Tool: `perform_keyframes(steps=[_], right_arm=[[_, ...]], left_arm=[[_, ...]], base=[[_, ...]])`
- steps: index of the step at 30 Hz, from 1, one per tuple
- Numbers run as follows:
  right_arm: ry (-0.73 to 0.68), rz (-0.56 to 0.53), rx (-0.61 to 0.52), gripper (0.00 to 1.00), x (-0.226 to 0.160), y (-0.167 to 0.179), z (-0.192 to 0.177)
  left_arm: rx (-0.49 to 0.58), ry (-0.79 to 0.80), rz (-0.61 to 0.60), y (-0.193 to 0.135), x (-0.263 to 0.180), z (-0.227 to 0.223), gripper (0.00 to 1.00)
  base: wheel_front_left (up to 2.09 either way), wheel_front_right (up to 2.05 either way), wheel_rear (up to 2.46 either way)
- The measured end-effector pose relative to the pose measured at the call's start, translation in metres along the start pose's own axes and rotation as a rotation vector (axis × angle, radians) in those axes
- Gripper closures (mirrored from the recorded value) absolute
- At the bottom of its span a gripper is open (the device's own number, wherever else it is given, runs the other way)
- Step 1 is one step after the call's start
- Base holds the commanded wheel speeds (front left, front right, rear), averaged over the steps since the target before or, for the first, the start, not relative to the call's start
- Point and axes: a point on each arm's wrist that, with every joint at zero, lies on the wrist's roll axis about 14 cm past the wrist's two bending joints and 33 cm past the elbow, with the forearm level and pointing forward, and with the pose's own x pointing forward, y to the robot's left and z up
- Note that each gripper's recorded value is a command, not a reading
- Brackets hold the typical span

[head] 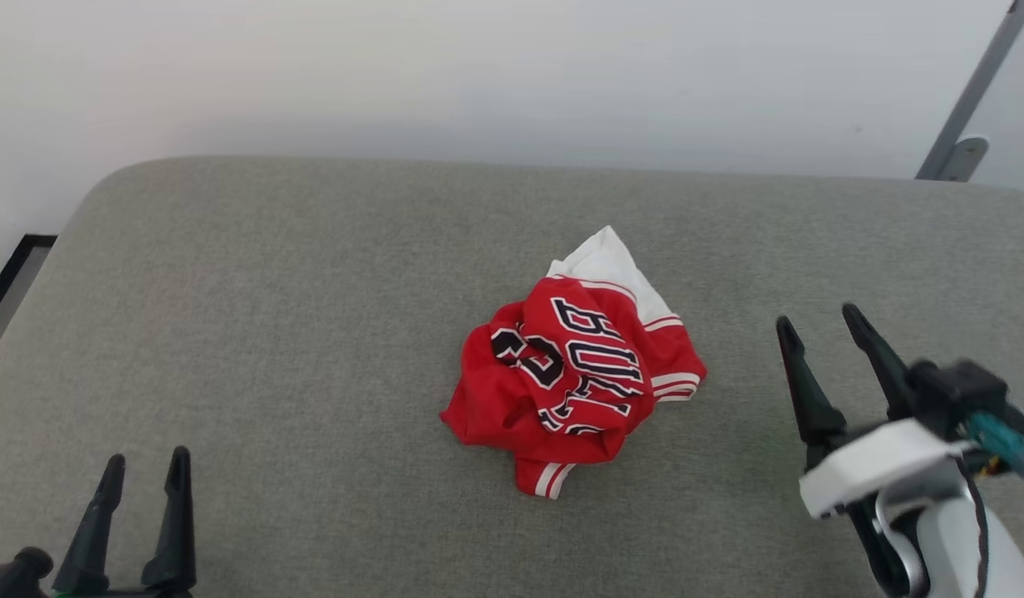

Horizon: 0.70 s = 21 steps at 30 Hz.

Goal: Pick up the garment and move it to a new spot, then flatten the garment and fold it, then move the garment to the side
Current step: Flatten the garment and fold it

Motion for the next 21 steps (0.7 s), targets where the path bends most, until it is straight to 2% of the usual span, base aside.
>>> perform_keyframes(steps=[14, 21], right_arm=[[0.236, 0.175, -0.105, 0.00, 0.084, 0.025, -0.030], [0.419, 0.243, -0.144, 0.00, 0.125, 0.039, -0.066]], left_arm=[[-0.032, 0.043, 0.001, -0.007, 0.006, -0.013, 0.00], [-0.038, 0.070, 0.032, -0.001, 0.006, -0.019, 0.00]], base=[[0.00, 0.00, 0.00], [0.00, 0.00, 0.00]])
